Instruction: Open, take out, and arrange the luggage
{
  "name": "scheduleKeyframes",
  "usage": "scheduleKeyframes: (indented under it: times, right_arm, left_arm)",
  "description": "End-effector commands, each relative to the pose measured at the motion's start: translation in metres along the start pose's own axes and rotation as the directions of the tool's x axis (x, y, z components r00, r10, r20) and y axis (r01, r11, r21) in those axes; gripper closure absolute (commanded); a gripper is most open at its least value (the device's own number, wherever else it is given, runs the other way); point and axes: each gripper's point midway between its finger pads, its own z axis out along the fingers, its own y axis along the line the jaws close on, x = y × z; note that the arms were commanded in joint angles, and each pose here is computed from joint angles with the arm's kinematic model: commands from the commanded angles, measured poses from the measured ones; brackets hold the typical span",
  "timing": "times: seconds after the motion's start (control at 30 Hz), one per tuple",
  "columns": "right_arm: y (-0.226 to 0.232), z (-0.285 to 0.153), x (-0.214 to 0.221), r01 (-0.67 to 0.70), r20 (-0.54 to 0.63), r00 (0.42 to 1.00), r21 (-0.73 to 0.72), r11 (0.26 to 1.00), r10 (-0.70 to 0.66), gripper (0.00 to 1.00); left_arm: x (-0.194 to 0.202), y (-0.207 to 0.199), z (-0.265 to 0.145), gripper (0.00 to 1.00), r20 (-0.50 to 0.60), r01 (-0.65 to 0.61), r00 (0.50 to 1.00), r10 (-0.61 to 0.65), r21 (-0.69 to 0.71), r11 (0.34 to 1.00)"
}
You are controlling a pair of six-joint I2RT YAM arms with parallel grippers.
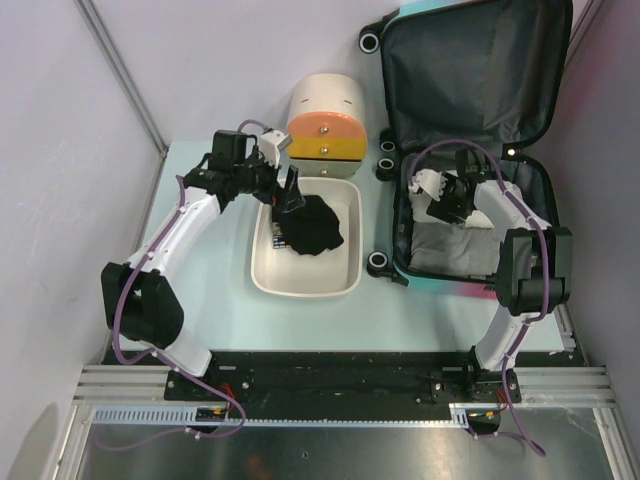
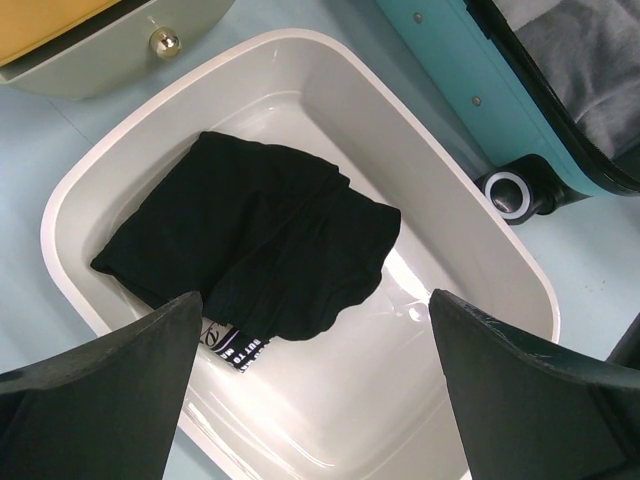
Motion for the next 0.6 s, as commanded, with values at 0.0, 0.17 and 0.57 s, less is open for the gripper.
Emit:
scheduleKeyframes:
  times: [0.0,0.17,0.57]
  right_arm:
    - [-0.028,-0.005,0.006,0.072,-0.001,0.997,0.074,0.995,-0.072,0.41]
    - [-0.046,-0.029,-0.014,-0.031,0.075,0.997,0.081,0.996,0.025,1.00]
    - [-0.136,-0.141,-0.080,-0.302,0.409,0.892,0.225,0.926,0.192,1.00]
  left_arm:
    - [-0.020,-0.005,-0.011,0.00,0.057,-0.087,0.995,0.086,0.003,0.996]
    - [-0.023,-0.005,-0.012,0.00,0.063,-0.094,0.994,0.094,-0.005,0.996]
    - [-0.024,0.004,-0.014,0.01,0.070,-0.022,0.997,0.023,-0.007,1.000]
